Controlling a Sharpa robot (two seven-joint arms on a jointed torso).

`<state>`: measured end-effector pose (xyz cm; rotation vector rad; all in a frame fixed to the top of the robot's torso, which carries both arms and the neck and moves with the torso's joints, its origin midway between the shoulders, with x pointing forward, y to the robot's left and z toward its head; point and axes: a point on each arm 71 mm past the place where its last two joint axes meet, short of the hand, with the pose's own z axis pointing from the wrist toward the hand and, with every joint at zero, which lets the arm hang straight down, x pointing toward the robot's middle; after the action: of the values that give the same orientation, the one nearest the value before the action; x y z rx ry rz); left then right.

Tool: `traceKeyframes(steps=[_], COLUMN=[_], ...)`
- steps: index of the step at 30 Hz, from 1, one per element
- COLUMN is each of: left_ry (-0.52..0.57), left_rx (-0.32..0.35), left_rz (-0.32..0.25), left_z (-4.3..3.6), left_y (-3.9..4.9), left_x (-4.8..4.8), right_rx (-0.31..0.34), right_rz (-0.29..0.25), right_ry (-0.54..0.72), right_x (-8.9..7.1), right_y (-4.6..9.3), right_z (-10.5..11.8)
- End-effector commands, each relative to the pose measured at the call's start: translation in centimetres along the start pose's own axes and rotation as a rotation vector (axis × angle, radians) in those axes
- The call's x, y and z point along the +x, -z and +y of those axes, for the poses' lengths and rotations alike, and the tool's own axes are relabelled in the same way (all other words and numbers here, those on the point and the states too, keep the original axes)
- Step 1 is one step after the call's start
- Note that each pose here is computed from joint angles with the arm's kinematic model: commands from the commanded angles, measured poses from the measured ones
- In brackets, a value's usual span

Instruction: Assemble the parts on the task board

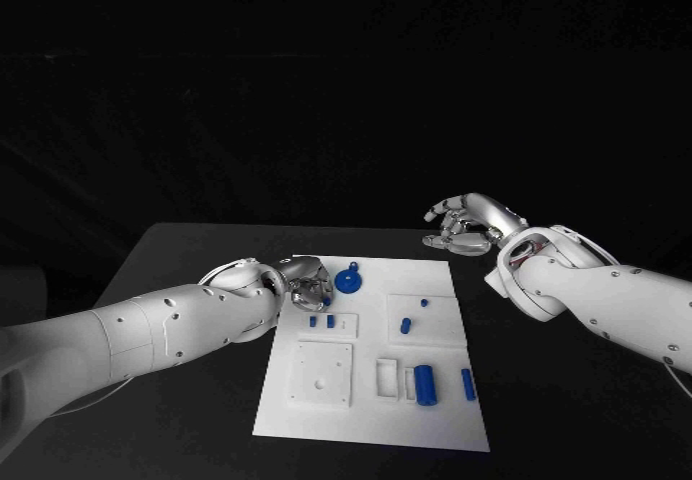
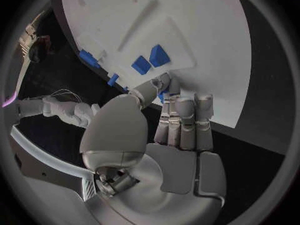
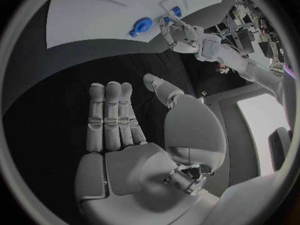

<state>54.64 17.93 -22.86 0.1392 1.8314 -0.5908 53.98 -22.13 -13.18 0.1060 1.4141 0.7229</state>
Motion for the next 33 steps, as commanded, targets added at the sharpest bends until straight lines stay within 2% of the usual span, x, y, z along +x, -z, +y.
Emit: traceKeyframes(steps=[1, 10, 15, 20, 23, 26, 32, 33], left_ry=[0.007, 0.015, 0.017, 0.025, 0.039, 0.069, 0.179, 0.221], left_rx=[0.010, 0.000, -0.015, -0.029, -0.036, -0.036, -0.013, -0.004], left_rz=[0.016, -0.009, -0.022, -0.034, -0.044, -0.065, -0.159, -0.191], left_z=[0.03, 0.40, 1.00, 1.69, 2.14, 2.56, 2.80, 2.79], left_y=[0.17, 0.33, 0.54, 0.82, 1.05, 1.36, 1.64, 1.69], left_x=[0.72, 0.48, 0.28, 0.03, -0.14, -0.42, -2.02, -2.63], right_rx=[-0.005, -0.003, -0.005, -0.002, 0.006, -0.003, -0.016, -0.020], right_rz=[0.014, 0.026, 0.057, 0.102, 0.148, 0.185, 0.247, 0.259], right_ry=[0.000, 0.000, 0.005, 0.005, 0.015, 0.066, 0.164, 0.195], right_x=[0.1, 0.2, 0.5, 0.9, 1.2, 1.8, 2.8, 3.1], right_y=[0.0, 0.1, 0.2, 0.3, 0.4, 0.6, 0.8, 0.8], right_z=[0.0, -0.1, -0.2, -0.3, -0.6, -0.7, -1.0, -1.1])
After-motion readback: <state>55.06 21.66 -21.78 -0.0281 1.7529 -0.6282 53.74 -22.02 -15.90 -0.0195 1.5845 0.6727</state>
